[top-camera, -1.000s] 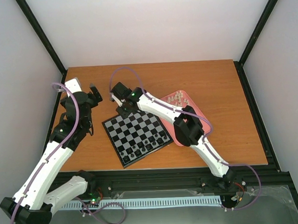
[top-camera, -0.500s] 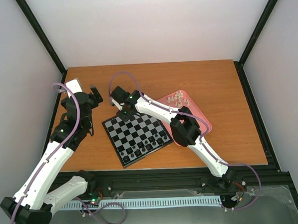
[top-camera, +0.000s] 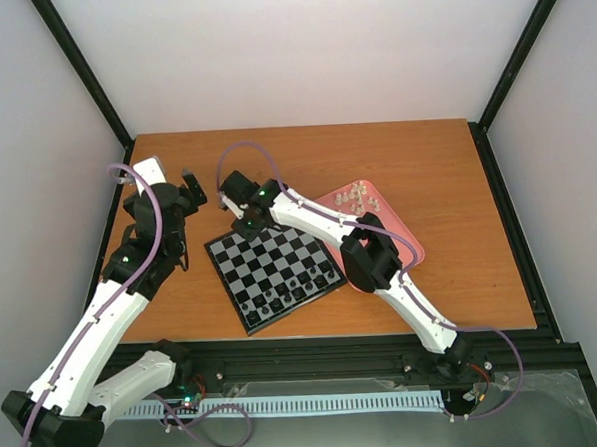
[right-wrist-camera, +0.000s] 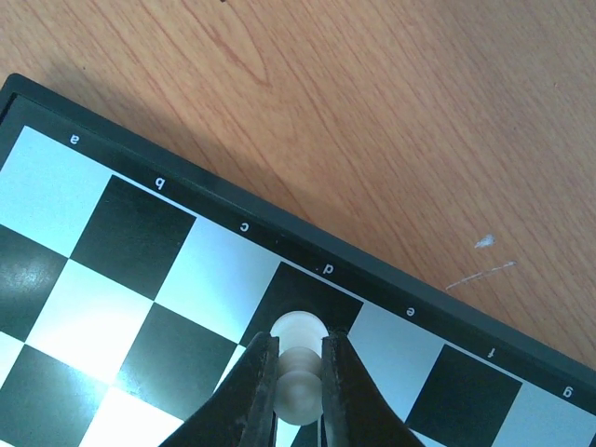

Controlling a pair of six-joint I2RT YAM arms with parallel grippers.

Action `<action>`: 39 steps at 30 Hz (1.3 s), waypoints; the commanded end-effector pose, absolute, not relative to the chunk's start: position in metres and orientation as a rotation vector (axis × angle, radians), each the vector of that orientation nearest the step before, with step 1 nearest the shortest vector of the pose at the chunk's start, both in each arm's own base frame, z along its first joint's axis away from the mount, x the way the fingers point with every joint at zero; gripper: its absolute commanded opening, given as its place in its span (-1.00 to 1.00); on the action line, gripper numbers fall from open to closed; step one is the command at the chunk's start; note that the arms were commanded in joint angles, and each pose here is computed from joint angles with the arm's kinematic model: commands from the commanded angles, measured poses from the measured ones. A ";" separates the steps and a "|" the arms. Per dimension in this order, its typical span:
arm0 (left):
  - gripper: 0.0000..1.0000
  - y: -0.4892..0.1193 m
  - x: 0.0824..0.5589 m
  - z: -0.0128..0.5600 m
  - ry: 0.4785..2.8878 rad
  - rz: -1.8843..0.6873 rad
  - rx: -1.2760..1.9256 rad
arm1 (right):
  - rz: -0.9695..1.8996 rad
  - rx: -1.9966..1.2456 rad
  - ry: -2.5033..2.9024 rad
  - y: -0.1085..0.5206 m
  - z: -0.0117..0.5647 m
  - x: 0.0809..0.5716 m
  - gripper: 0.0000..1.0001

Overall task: Set up the chess pieces on the board
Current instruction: Place the chess piece on the chessboard.

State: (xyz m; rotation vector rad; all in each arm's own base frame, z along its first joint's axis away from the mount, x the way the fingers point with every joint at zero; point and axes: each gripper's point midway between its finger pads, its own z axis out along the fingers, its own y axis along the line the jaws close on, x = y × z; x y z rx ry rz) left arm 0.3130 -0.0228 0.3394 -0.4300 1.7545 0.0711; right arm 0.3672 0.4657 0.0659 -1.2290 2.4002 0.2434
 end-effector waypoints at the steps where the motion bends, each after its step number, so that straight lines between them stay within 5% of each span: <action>1: 1.00 -0.021 0.314 0.343 1.738 0.066 -0.442 | 0.262 -1.259 2.372 0.477 0.063 0.366 -0.89; 19: 1.00 -0.022 0.316 0.341 1.739 0.069 -0.436 | 0.246 -1.251 2.381 0.473 0.051 0.374 -0.86; 39: 0.99 -0.023 0.319 0.337 1.747 0.072 -0.435 | 0.262 -1.285 2.404 0.469 0.050 0.366 -0.51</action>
